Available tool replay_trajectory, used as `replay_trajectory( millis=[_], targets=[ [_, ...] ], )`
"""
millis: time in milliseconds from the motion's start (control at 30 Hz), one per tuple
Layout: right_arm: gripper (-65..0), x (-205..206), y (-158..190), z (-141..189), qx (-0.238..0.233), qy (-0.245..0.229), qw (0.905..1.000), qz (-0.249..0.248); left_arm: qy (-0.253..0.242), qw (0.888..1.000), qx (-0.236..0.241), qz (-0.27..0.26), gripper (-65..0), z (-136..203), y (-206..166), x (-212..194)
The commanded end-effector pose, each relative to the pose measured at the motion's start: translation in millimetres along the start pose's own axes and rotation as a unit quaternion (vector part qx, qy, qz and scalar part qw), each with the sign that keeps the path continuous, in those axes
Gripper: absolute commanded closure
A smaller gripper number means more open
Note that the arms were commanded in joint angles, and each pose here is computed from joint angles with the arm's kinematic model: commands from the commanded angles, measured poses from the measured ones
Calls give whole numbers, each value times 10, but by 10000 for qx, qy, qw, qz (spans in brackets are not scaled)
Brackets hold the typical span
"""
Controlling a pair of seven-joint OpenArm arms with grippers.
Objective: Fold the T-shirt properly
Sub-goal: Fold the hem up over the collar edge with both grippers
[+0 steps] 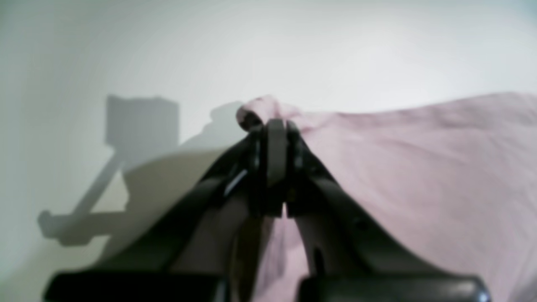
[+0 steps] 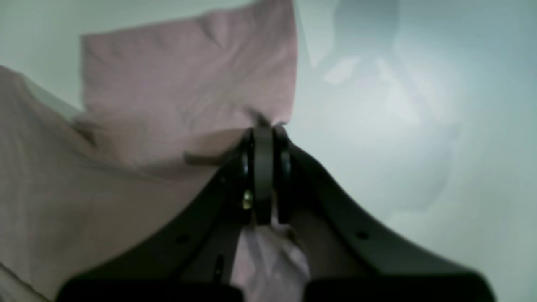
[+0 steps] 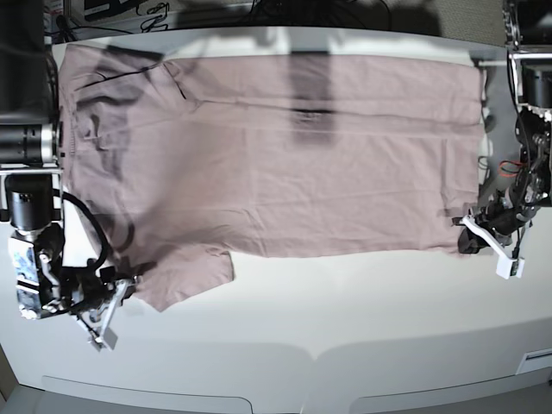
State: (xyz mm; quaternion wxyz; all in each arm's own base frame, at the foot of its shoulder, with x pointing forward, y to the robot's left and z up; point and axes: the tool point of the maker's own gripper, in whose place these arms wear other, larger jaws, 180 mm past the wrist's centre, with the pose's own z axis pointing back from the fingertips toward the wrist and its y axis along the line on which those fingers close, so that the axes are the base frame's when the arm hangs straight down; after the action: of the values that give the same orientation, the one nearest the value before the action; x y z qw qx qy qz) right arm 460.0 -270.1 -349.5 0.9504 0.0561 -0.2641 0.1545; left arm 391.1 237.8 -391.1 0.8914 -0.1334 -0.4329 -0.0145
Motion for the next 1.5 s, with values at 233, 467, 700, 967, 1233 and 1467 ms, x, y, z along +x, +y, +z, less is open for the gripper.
replay_trajectory(
  millis=[233, 467, 700, 967, 1233, 1467],
  targets=[
    [0, -41, 79, 433, 108, -580, 9976, 366, -340, 9975, 348, -505, 0, 436, 42, 102],
    [0, -443, 371, 628, 113, -588, 9962, 634, -519, 9956, 603, -492, 0, 824, 140, 24],
    [0, -715, 427, 907, -49, -820, 9953, 521, -481, 9946, 731, -559, 0, 1191, 179, -160],
    [0, -1129, 419, 1231, -163, -907, 9955, 223, -227, 9953, 553, -764, 0, 1372, -42, -393],
    [0, -1556, 431, 1372, 46, -957, 9949, -322, 235, 9957, 518, -729, 0, 1499, -88, -745],
    [0, -1963, 643, 1235, 161, -818, 9950, -553, 673, 9918, 645, -875, 0, 1619, -44, -1059]
  ],
)
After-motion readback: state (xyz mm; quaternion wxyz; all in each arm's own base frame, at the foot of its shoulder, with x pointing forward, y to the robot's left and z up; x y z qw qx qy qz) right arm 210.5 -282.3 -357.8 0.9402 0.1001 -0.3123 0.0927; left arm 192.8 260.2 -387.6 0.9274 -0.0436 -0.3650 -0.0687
